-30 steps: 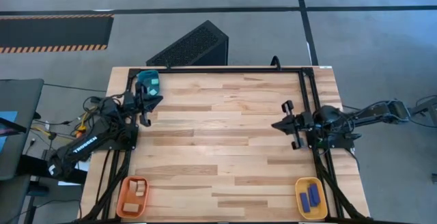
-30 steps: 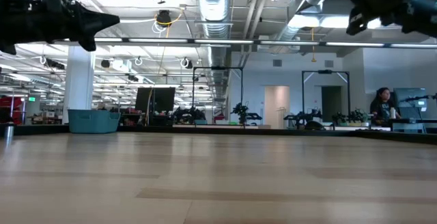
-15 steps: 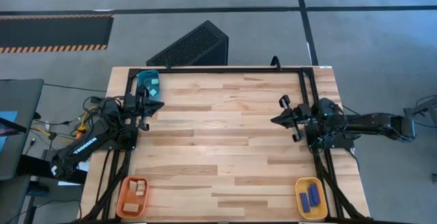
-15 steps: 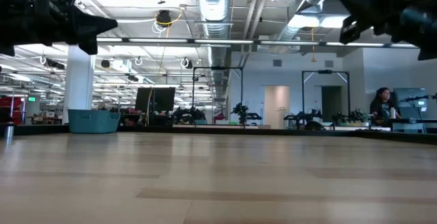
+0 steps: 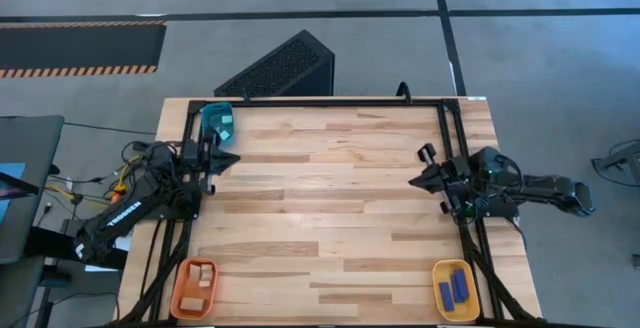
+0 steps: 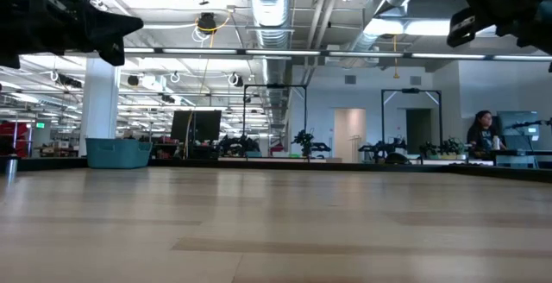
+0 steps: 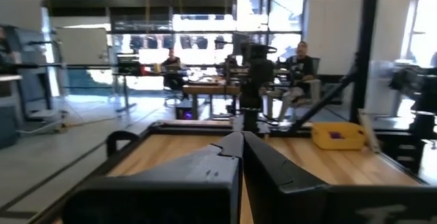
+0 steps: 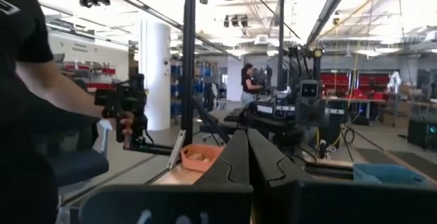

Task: Sort & place blocks by color
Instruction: Return to Home Position

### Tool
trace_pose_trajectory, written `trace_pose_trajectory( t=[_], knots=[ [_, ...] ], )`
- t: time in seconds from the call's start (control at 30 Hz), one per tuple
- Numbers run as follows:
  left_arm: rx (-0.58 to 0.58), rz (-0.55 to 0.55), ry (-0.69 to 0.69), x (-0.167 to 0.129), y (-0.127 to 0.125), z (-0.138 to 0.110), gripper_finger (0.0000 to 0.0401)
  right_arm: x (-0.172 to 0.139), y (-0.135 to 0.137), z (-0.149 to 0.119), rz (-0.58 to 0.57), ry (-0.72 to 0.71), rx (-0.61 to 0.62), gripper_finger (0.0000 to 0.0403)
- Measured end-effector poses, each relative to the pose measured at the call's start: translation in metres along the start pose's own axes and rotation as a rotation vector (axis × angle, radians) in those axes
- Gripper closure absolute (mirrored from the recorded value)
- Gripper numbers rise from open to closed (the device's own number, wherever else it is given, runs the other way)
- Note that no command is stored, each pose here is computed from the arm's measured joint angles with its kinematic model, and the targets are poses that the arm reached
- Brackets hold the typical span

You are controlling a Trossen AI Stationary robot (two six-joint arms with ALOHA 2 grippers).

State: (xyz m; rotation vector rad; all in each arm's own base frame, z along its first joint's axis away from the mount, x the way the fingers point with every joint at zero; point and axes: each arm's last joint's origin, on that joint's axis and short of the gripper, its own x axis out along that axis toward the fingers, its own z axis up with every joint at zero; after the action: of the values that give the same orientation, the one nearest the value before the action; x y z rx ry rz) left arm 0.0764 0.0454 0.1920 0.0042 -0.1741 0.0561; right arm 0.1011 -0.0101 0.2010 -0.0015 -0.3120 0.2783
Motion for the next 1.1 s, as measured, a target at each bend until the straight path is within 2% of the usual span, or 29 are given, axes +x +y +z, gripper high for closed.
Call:
trace_pose_trajectory(
  t=[0.2, 0.3, 0.37, 0.53, 0.8, 0.97, 1.1],
  knots=[
    [-0.002, -0.033, 0.020, -0.001, 0.000, -0.001, 0.0401, -0.009, 0.007, 0.003, 0.018, -0.020, 0.013, 0.0402],
    [-0.018, -0.042, 0.032, 0.000, 0.000, -0.009, 0.0401, -0.010, 0.008, -0.002, 0.005, 0.029, 0.044, 0.0402],
    [-0.048, -0.039, 0.058, 0.001, 0.000, -0.012, 0.0401, -0.010, 0.007, -0.004, -0.029, 0.043, 0.026, 0.0402],
    [-0.031, 0.003, 0.048, 0.003, -0.002, -0.012, 0.0401, -0.009, 0.006, -0.010, -0.180, 0.090, -0.035, 0.0401],
    [-0.012, 0.066, 0.091, 0.007, -0.007, -0.019, 0.0401, -0.010, 0.009, -0.024, -0.238, 0.229, -0.037, 0.0397],
    [-0.028, 0.030, 0.092, 0.009, -0.013, -0.020, 0.0401, -0.010, 0.010, -0.026, -0.245, 0.253, -0.034, 0.0386],
    [-0.053, 0.076, 0.092, 0.009, -0.012, -0.020, 0.0401, -0.012, 0.008, -0.029, -0.293, 0.283, -0.026, 0.0383]
  ],
)
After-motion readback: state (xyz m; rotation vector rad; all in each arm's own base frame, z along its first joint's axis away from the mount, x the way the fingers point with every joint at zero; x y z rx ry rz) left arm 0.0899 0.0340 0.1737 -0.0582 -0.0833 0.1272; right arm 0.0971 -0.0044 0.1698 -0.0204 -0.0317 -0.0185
